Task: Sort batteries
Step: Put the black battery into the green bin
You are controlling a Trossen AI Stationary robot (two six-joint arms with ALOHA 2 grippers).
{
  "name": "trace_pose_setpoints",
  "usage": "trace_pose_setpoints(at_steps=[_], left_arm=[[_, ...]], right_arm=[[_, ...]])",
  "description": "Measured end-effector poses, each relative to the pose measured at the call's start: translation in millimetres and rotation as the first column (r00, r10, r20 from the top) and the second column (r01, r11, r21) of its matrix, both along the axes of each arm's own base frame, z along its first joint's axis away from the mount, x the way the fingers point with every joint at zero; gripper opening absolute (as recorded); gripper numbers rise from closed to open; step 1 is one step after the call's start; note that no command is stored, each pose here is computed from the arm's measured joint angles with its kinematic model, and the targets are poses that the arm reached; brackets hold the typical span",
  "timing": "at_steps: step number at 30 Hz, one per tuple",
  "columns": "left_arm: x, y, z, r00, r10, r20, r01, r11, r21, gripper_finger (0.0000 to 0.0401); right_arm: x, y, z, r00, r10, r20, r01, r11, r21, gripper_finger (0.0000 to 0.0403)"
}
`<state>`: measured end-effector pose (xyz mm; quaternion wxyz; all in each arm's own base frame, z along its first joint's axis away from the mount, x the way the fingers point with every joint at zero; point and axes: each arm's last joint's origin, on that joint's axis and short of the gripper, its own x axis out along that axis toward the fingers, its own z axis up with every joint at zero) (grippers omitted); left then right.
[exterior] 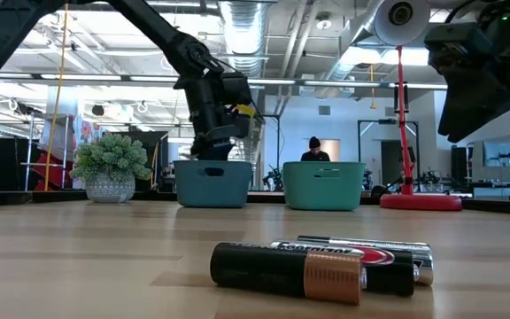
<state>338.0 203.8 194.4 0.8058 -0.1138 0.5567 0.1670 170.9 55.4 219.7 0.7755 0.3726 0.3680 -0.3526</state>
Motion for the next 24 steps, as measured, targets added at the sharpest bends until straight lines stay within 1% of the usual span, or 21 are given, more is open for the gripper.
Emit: trace_pose_setpoints(at_steps=[10, 13, 16, 19, 22, 24], left_arm=[[13.2, 5.5, 35.9, 0.995, 0.04, 0.09, -0.043, 0.999, 0.03, 0.0159], [18.3, 1.3, 53.4, 0.991, 0.039, 0.125, -0.044, 0.998, 0.04, 0.0159], [25.4, -10.2, 76.7, 0.981, 0.023, 0.19, -0.035, 0.997, 0.062, 0.016], [35.1, -28.1, 96.4, 0.97, -0.013, 0.242, -0.006, 0.997, 0.078, 0.016], [47.7, -50.9, 110.4, 0.959, -0.047, 0.281, 0.02, 0.995, 0.099, 0.016], [55.5, -69.2, 117.0, 0.954, -0.053, 0.294, 0.018, 0.993, 0.12, 0.016]], right_arm=[[-0.2, -0.1, -0.1, 1.0, 0.009, -0.006, -0.009, 1.0, -0.006, 0.0116], [-0.3, 0.0, -0.1, 1.0, 0.015, -0.008, -0.015, 1.0, -0.01, 0.0116], [-0.2, -0.1, -0.1, 0.999, 0.033, -0.014, -0.033, 0.999, -0.02, 0.0116], [-0.5, -0.1, -0.1, 0.999, 0.037, -0.017, -0.038, 0.999, -0.023, 0.0116], [-0.7, 0.4, -0.2, 0.998, 0.056, -0.023, -0.057, 0.998, -0.032, 0.0116], [-0.7, 0.4, -0.2, 0.997, 0.066, -0.027, -0.067, 0.997, -0.037, 0.0116]])
